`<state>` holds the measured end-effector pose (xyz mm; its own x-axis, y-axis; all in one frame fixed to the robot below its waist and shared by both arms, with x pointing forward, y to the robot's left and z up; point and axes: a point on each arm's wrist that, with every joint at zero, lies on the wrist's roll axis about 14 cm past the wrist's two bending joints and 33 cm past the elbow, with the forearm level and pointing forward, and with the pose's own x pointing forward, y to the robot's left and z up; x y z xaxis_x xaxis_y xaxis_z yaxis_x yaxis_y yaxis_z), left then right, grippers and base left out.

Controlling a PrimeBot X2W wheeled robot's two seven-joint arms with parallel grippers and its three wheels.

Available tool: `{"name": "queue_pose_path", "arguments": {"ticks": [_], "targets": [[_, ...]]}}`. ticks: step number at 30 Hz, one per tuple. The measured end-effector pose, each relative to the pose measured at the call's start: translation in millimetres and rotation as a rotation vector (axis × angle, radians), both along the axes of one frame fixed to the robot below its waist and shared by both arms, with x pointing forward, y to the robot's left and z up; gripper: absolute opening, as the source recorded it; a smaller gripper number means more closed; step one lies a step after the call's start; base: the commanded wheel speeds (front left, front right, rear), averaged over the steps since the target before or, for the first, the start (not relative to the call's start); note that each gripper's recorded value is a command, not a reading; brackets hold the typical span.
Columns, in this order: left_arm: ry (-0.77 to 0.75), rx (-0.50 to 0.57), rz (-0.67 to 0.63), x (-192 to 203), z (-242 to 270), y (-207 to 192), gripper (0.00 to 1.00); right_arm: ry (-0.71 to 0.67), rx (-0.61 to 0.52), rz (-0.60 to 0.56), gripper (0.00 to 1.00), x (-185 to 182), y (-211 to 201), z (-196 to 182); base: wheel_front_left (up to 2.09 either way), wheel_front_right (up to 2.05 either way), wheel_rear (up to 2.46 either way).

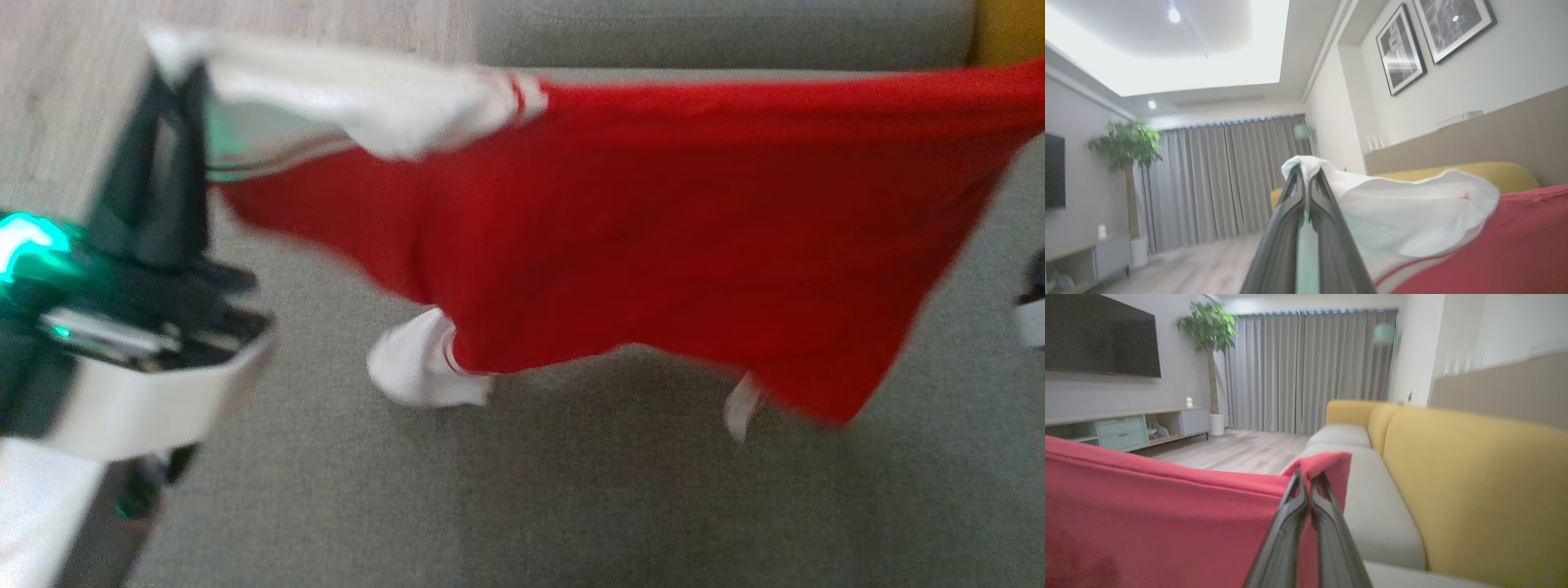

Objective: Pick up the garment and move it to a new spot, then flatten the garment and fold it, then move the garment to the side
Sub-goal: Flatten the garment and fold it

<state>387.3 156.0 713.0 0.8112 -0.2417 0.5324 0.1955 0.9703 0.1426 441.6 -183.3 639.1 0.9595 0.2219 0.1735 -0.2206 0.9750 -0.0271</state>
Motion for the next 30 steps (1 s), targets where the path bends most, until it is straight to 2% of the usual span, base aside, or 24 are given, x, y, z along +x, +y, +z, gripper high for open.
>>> {"name": "queue_pose_path", "arguments": {"ticks": [4,8,11,14,18,24,27,30], "targets": [[-0.205,0.068,0.002,-23.6,72.4,-2.6,0.0,-0.163,-0.058,-0.057,0.0,-34.4,-8.7,67.4,0.0,0.0,0.0],[-0.348,0.109,-0.011,-47.8,122.6,-11.9,0.0,-0.266,-0.097,-0.123,0.0,-65.7,-21.7,111.3,0.0,0.0,0.0],[-0.386,0.118,-0.024,-54.8,140.0,-18.4,0.0,-0.325,-0.102,-0.157,0.0,-78.4,-28.6,135.5,0.0,0.0,0.0],[-0.371,0.12,-0.041,-49.3,141.6,-23.0,0.0,-0.337,-0.082,-0.158,0.0,-77.5,-31.4,144.1,0.0,0.0,0.0],[-0.221,0.072,-0.07,-10.1,116.6,-24.9,0.0,-0.255,-0.022,-0.117,0.0,-51.4,-30.4,127.8,0.0,0.0,0.0],[0.083,-0.045,-0.076,79.4,47.7,-18.3,0.0,-0.078,0.096,-0.034,0.0,20.0,-18.5,82.0,0.0,0.0,0.0],[0.128,-0.102,-0.061,110.1,37.3,-13.4,0.0,-0.057,0.162,-0.005,0.0,47.7,-9.9,78.4,0.0,0.0,0.0],[0.087,-0.14,-0.05,127.4,52.4,-10.9,0.0,-0.071,0.209,0.011,0.0,64.9,-2.3,86.8,0.0,0.0,0.0]]}}
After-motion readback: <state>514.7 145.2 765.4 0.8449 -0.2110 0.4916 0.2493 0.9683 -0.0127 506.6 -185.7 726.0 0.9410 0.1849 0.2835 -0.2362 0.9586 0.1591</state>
